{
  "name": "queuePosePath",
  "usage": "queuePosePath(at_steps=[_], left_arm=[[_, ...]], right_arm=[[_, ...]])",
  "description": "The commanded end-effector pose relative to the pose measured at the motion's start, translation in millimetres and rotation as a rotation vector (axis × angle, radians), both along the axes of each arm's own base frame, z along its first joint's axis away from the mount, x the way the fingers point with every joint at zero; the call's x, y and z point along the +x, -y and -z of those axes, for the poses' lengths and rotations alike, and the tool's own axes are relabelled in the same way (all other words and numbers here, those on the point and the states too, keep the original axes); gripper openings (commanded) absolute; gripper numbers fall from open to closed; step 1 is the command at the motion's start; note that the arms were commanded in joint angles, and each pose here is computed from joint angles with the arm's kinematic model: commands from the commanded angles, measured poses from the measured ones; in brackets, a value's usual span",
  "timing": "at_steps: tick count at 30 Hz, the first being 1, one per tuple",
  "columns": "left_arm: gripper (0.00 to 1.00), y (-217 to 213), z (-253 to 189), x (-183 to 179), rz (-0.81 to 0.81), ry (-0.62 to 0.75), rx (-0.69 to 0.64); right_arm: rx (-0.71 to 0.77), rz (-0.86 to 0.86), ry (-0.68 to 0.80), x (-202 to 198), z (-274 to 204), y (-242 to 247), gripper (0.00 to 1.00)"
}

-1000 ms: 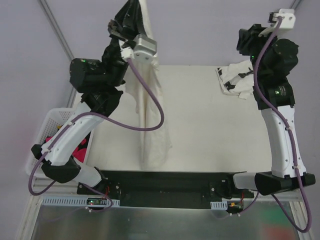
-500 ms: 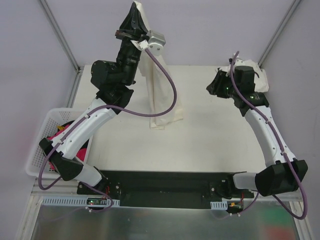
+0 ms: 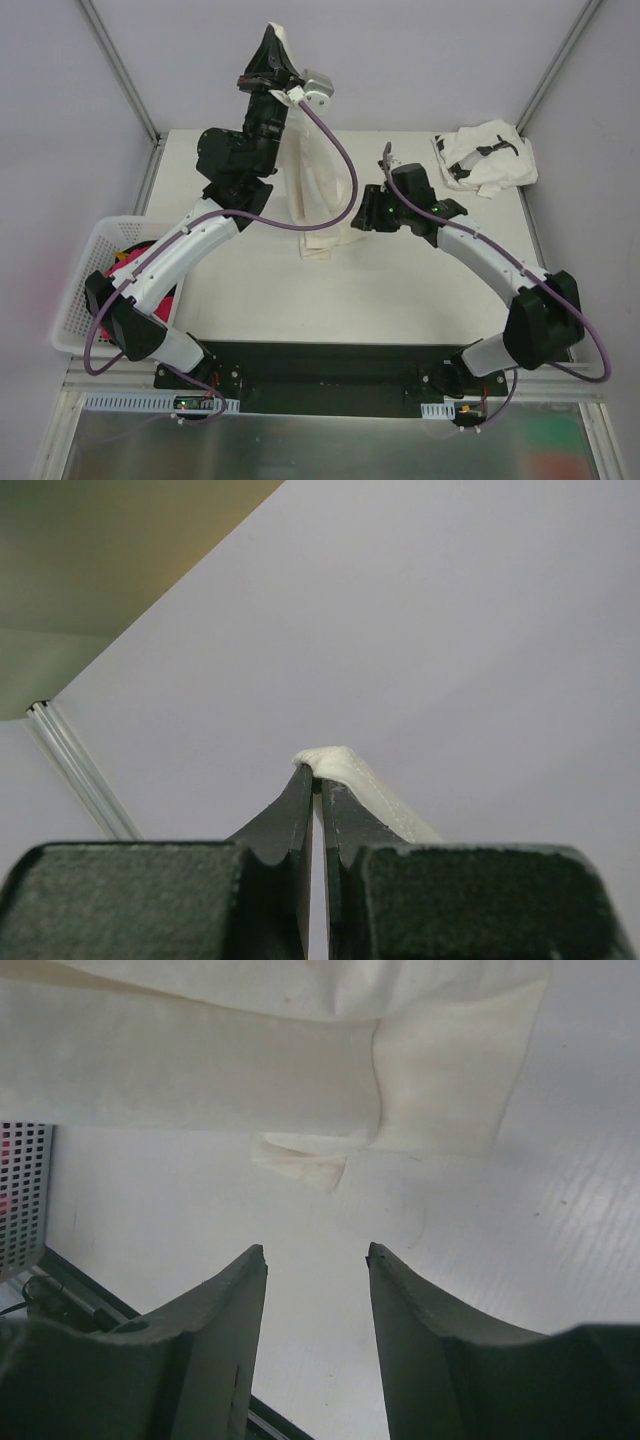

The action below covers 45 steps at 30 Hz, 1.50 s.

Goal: Fold and stack the t-shirts
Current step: Flatten out the tshirt

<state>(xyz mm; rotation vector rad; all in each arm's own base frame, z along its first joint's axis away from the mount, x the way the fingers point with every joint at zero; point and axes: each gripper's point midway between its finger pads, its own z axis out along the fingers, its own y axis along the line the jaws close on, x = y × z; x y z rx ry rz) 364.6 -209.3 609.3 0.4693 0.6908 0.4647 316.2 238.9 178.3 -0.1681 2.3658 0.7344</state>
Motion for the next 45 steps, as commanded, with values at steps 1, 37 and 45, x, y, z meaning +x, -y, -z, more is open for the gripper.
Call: queuePosePath(at_steps=[1,37,45], left_arm=[[0.0,-26.0,-50.3,-25.6,-0.004,0.118,-0.116],[0.0,-34.0,-77.9,-39.3,0.003,0.091,-0.075],[0.0,-35.2,-80.8,-40.4,-0.02,0.111,-0.056]], right_arm=[[0.057,-0.023,-0.003,18.3,3.1,-32.3,0.48],[0.15,-0.29,-0.142,-15.1,40.3,-171.7,0.5],[0.137,-0.234,-0.142,-34.5,43.9,-118.6,0.5]])
